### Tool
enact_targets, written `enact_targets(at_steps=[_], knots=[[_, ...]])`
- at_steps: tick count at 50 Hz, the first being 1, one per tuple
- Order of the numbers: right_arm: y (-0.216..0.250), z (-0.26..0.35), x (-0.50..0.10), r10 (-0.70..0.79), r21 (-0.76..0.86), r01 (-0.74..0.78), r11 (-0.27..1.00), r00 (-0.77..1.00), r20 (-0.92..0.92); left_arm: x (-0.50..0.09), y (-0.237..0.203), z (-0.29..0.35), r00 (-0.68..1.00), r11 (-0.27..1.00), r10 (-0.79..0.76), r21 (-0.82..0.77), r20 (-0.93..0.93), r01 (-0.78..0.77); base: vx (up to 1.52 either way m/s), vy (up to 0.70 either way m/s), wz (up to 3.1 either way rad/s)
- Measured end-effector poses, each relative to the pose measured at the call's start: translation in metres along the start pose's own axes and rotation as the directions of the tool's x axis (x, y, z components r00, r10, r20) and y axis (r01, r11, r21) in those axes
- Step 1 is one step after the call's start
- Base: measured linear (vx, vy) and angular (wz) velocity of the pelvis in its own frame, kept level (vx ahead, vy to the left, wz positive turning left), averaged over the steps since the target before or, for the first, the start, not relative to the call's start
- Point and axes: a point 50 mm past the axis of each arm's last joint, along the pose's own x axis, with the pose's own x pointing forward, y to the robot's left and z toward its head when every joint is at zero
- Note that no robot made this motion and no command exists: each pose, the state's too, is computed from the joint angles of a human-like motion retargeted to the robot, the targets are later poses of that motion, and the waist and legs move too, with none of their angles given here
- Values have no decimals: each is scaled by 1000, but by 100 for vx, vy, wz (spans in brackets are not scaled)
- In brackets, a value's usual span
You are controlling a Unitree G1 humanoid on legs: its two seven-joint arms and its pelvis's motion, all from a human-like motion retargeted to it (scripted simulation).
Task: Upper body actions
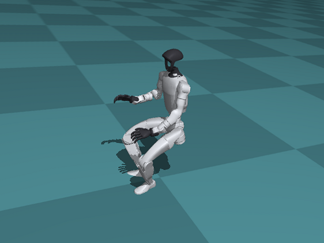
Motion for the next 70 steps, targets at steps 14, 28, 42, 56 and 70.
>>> enact_targets(at_steps=[14,28,42,56,70], knots=[[-22,-10,-48,-170,-3,170,985,983,-73,-18,-23,7,998,998,-41,-57,-44,38,6,-1,-4],[-19,-10,-87,-250,85,264,961,957,-148,-37,-37,4,992,990,-61,-132,-106,47,3,-1,-1],[1,-29,-94,-264,-40,262,964,931,-252,-41,-39,4,992,989,-65,-138,-111,49,0,-1,0],[35,-71,-104,-131,-278,-10,961,866,-483,-42,-37,3,991,987,-50,-160,-123,30,0,0,0],[63,-101,-138,-80,-363,-285,887,679,-730,-38,-31,4,993,984,-21,-176,-116,0,0,0,0]])
